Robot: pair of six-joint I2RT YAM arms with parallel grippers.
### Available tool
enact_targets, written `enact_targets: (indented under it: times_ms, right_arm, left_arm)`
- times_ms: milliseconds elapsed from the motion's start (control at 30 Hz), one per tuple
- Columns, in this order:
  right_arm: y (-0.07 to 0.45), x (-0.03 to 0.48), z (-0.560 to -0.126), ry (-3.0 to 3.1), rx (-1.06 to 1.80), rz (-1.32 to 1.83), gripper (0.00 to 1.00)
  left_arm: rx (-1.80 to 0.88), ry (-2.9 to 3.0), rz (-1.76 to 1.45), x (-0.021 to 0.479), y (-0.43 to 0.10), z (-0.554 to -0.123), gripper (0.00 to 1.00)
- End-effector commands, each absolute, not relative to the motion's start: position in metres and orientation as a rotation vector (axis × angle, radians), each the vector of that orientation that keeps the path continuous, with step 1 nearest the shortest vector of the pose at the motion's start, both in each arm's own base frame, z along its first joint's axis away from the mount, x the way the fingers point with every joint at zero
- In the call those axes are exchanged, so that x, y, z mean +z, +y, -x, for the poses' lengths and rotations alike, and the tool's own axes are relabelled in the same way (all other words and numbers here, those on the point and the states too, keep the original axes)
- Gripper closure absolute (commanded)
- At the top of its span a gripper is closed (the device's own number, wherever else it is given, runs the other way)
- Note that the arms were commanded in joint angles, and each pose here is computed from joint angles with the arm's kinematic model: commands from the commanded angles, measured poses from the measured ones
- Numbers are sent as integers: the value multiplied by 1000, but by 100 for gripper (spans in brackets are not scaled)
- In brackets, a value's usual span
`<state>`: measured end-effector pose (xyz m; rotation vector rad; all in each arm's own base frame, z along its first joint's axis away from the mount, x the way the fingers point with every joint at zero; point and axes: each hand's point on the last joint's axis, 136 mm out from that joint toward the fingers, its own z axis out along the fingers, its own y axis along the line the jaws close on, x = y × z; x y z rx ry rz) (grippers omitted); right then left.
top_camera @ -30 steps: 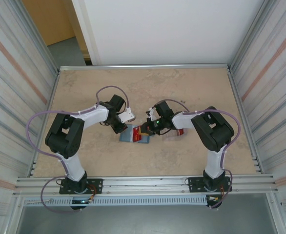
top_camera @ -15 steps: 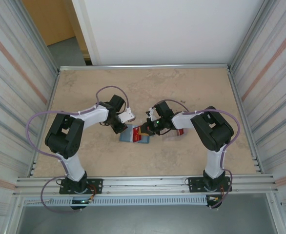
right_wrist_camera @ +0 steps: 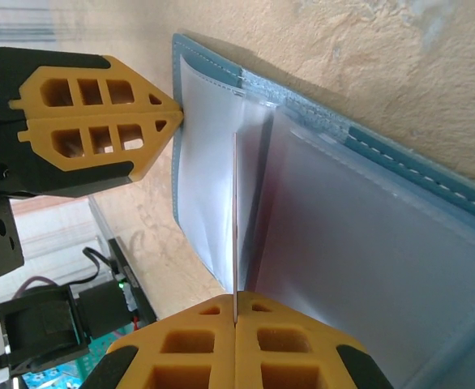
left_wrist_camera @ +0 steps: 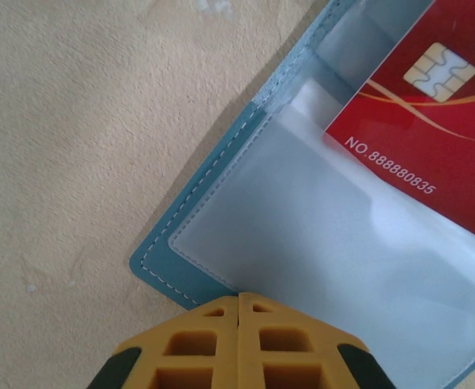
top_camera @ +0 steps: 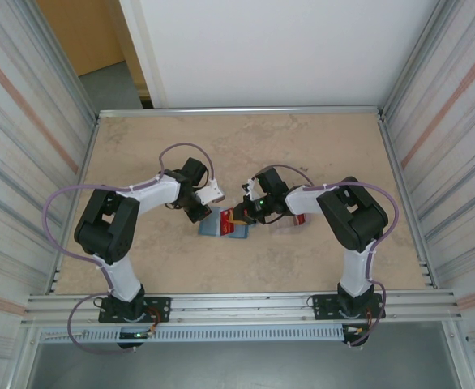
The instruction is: Put the credit cards into the card holder
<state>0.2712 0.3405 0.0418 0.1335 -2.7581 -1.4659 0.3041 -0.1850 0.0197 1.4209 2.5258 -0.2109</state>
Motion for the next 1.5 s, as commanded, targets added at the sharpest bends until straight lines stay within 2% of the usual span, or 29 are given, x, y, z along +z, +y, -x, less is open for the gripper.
enact_targets:
  times_ms: [0,967,1467]
  right_arm:
    - [349,46,-274,-2745,-1506,-192,100]
    - [357,38,-277,-2755,-1561,-144,100]
    - [346,25,-277,-2846,-1435,27,100]
  left_arm:
    - [-167,2540,-1473,3,-178,-296,100]
    - [-182,2532,-1471,5,-179,-295,100]
    - [-206,2549,-1477,7,-180,-289,100]
